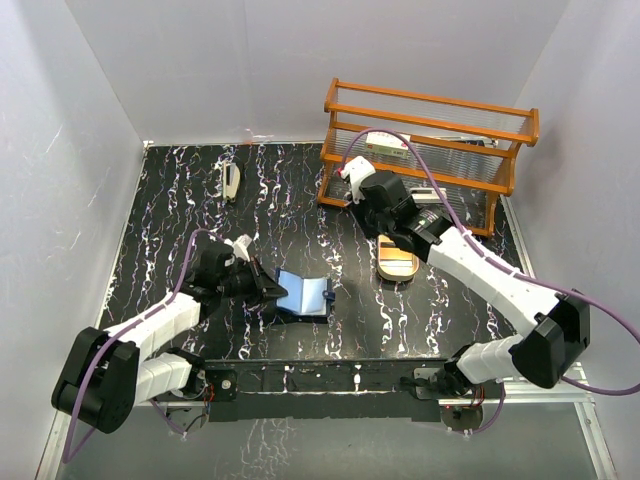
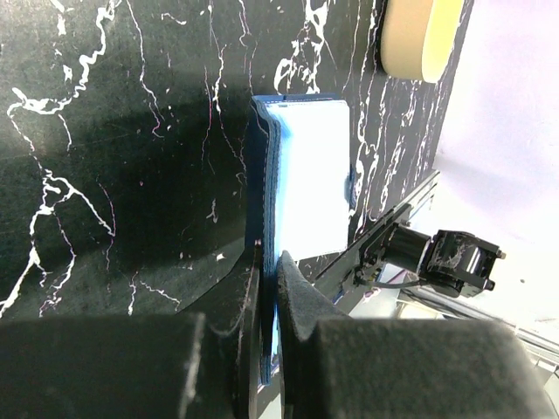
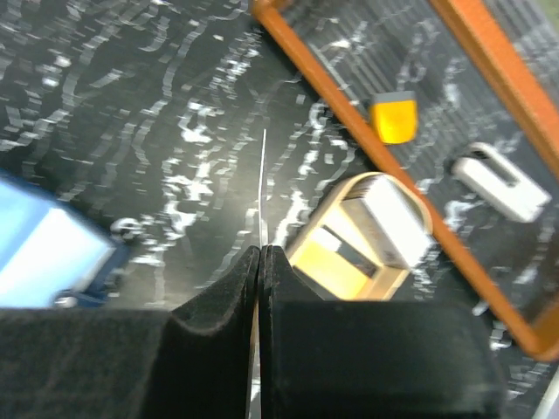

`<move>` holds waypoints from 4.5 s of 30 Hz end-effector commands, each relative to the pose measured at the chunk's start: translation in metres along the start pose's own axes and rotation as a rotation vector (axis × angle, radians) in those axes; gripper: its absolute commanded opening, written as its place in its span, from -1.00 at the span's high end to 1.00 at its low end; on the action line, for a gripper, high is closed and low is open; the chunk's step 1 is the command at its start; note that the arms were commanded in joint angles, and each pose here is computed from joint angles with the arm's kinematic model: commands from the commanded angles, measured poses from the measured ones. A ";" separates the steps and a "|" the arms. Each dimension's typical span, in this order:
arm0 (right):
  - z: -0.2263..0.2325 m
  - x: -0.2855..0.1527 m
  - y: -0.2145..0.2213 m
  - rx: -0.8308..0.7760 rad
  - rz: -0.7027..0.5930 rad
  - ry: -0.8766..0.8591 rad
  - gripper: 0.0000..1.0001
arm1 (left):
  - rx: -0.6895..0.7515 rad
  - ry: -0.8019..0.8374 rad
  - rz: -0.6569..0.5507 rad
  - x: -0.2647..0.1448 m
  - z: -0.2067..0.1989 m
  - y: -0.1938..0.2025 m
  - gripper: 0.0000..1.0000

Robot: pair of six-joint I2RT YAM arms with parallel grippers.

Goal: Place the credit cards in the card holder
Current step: Pick up the credit card from the storage box, then insert the credit card into the card holder.

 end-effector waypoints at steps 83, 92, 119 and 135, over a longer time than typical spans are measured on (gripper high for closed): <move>0.177 0.080 0.112 0.876 0.384 -0.595 1.00 | -0.021 -0.240 -0.005 0.001 0.058 0.019 1.00; 0.173 0.087 0.116 0.890 0.365 -0.557 1.00 | -0.035 -0.217 -0.004 0.001 0.055 0.022 1.00; 0.188 0.078 0.112 0.984 0.329 -0.581 0.48 | -0.107 -0.159 -0.028 0.003 0.048 0.023 1.00; 0.203 0.080 0.093 0.970 0.315 -0.636 0.59 | -0.105 -0.140 -0.021 0.004 0.046 0.024 1.00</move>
Point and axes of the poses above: each gripper's point midway between its finger pads, its own x axis out along the fingers, its own z axis along the line the jaws close on, y = z × x, the point moved 3 cm from there along -x, back along the fingers, and after that the axes turned 3 degrees about x, right-handed, at the moved point
